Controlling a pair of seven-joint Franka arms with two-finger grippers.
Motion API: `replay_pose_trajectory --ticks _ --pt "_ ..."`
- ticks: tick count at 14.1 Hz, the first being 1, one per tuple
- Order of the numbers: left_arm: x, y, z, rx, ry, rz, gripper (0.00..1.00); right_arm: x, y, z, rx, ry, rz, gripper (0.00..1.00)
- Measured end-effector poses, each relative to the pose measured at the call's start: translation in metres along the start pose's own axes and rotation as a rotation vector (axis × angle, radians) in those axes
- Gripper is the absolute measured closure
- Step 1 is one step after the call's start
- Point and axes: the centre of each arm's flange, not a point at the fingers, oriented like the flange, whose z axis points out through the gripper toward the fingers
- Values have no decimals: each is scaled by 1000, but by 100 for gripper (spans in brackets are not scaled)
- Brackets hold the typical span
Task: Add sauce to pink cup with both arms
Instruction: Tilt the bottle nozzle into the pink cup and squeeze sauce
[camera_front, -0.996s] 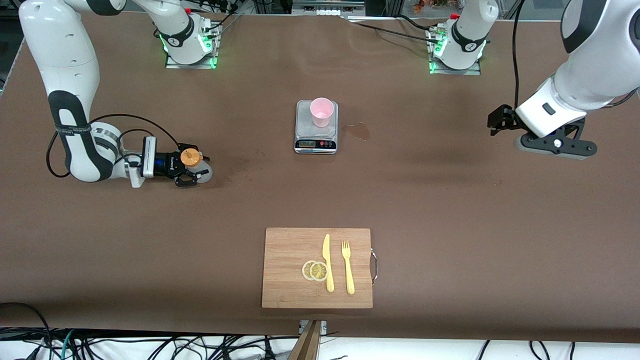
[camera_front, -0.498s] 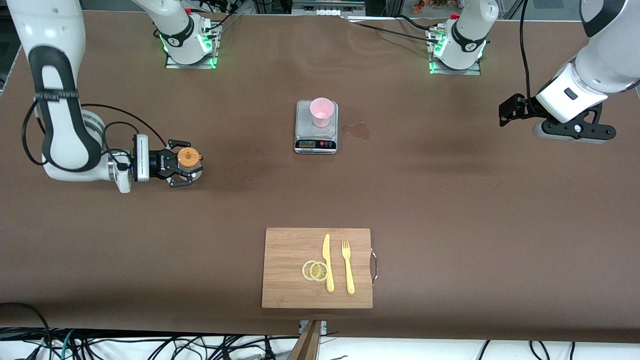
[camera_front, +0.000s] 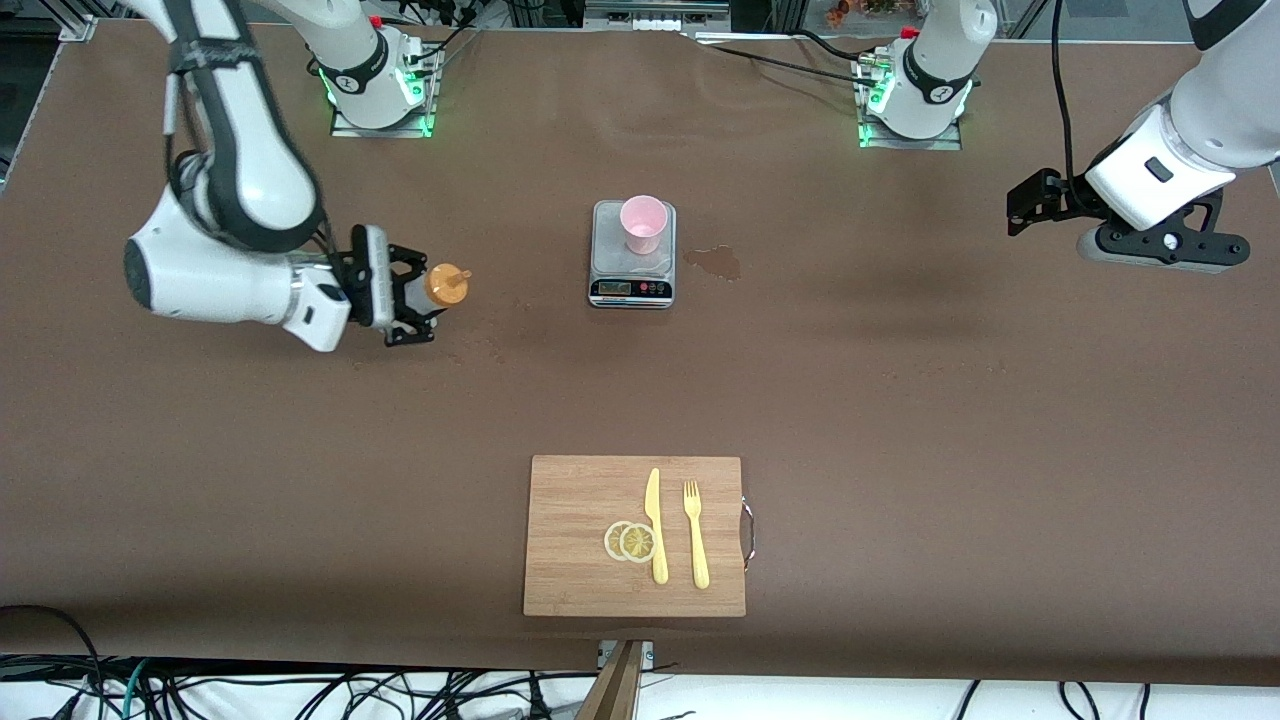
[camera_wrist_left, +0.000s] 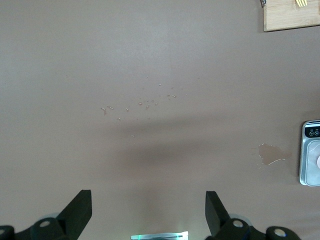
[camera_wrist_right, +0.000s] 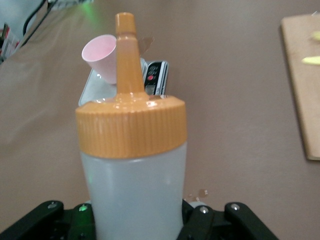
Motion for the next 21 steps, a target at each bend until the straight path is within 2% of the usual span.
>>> replay_pose_trajectory --ticks 2,4,8,12,17,21 --pt "1 -4 -7 -1 9 -6 0 37 -13 16 19 -142 41 72" --pt "0 -8 -13 -3 15 -14 0 70 -28 34 23 -258 90 72" --pt "1 -8 -14 -3 16 -15 0 124 -58 76 -2 -422 181 72" --pt "1 -9 -13 -3 14 -15 0 160 -85 112 -66 -556 248 72" --pt "2 -9 -12 -3 8 -15 0 181 -109 147 -125 -666 310 72" --pt "3 -8 -10 -3 6 -15 0 193 -124 175 -141 -736 340 72"
